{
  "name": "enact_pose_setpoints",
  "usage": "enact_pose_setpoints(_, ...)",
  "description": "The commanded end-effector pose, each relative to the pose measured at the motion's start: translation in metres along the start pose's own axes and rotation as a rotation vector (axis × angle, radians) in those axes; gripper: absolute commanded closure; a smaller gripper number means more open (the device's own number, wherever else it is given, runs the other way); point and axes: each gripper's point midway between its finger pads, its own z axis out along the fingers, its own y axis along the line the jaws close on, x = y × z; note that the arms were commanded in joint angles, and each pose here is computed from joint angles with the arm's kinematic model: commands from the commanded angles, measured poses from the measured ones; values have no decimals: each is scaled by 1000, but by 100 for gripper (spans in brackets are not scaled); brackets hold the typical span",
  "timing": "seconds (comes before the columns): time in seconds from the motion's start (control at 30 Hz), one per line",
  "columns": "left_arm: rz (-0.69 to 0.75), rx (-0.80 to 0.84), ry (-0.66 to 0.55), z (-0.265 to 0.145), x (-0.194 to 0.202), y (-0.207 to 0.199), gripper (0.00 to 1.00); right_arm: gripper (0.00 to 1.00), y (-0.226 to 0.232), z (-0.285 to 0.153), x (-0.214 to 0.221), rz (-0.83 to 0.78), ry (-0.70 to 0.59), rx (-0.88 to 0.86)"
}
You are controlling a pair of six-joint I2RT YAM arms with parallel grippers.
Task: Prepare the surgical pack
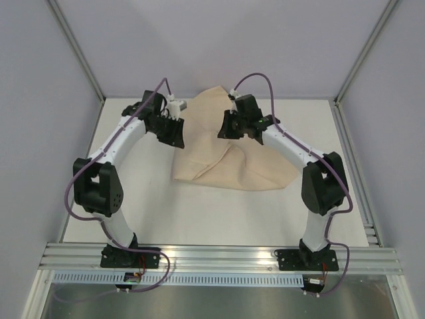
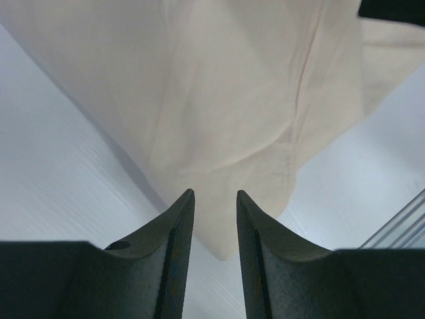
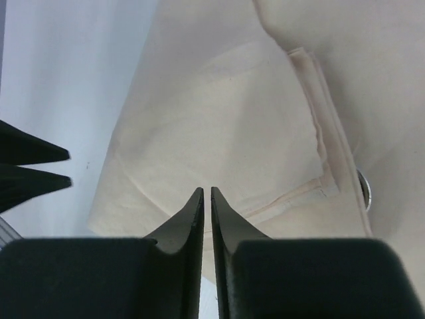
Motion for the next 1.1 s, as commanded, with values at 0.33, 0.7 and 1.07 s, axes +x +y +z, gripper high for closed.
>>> enact_pose_setpoints(0.33, 63, 5, 283, 59, 97, 5, 58, 96, -69, 46, 43, 97, 152, 103)
enact_pose_setpoints(0.7, 132, 14, 179, 20, 69, -14, 41, 48, -137, -75, -10, 138, -32, 333)
enact_pose_setpoints(1.07, 143, -19, 187, -3, 78, -8, 37, 32, -325, -148, 80, 542, 37, 734)
